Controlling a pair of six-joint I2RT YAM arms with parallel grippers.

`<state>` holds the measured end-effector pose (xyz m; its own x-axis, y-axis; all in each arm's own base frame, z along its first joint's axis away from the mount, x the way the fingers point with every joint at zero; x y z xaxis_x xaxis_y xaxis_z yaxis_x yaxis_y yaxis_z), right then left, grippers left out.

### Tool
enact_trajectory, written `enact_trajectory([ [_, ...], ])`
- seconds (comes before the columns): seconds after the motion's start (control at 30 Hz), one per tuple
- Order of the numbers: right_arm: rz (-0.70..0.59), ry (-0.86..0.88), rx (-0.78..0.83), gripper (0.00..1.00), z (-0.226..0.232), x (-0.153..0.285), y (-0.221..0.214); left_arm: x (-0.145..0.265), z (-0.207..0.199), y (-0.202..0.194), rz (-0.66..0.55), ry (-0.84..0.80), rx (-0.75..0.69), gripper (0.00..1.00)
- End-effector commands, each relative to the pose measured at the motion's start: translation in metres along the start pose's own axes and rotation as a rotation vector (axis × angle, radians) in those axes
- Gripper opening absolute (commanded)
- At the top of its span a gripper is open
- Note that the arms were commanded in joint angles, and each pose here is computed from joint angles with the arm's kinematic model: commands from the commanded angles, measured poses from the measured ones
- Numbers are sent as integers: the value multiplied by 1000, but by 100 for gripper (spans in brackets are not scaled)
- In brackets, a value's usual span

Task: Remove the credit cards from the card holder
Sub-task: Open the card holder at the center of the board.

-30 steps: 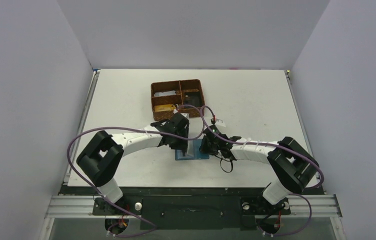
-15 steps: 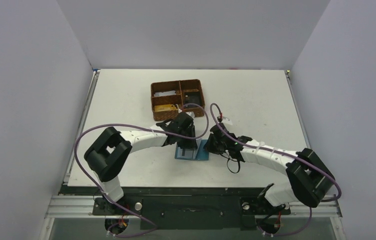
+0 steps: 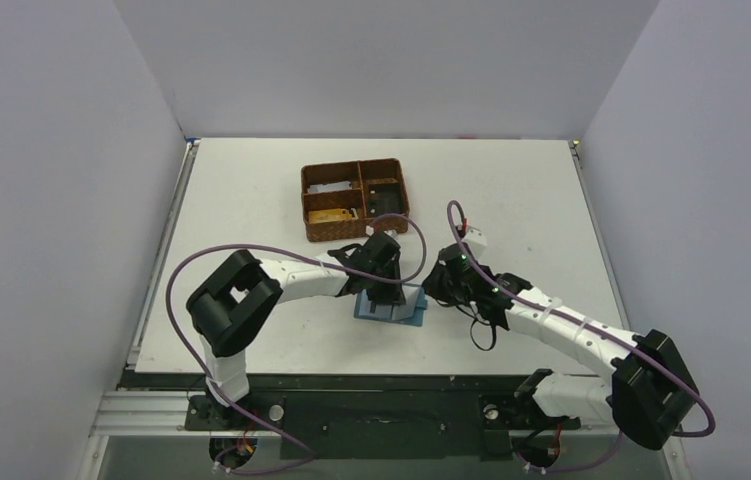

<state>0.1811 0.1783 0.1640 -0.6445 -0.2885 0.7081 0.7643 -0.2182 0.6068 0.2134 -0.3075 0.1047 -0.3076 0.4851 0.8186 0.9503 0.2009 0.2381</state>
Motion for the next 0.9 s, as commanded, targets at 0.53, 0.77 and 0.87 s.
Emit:
enact_trajectory([
  [0.53, 79, 168, -83, 11, 43, -42, 12, 27, 4, 7, -99, 29, -30, 11],
  [0.77, 50, 152, -81, 13, 38, -26, 17, 34, 3, 8, -99, 9, -55, 11],
  [0.87, 16, 174, -107, 17, 36, -12, 24, 40, 0, 6, -86, -17, -62, 11],
])
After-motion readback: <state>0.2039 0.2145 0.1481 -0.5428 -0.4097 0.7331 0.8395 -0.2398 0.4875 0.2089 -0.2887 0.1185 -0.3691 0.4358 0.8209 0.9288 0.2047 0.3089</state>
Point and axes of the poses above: each gripper's point midway between its finger pads, its own x axis back along the fingers, its own z axis along the line the jaws close on, y = z × x, the point moved 10 cm from there along x, back along the fingers, and after that the axes turned 8 degrees about x, right-handed, at the moved point
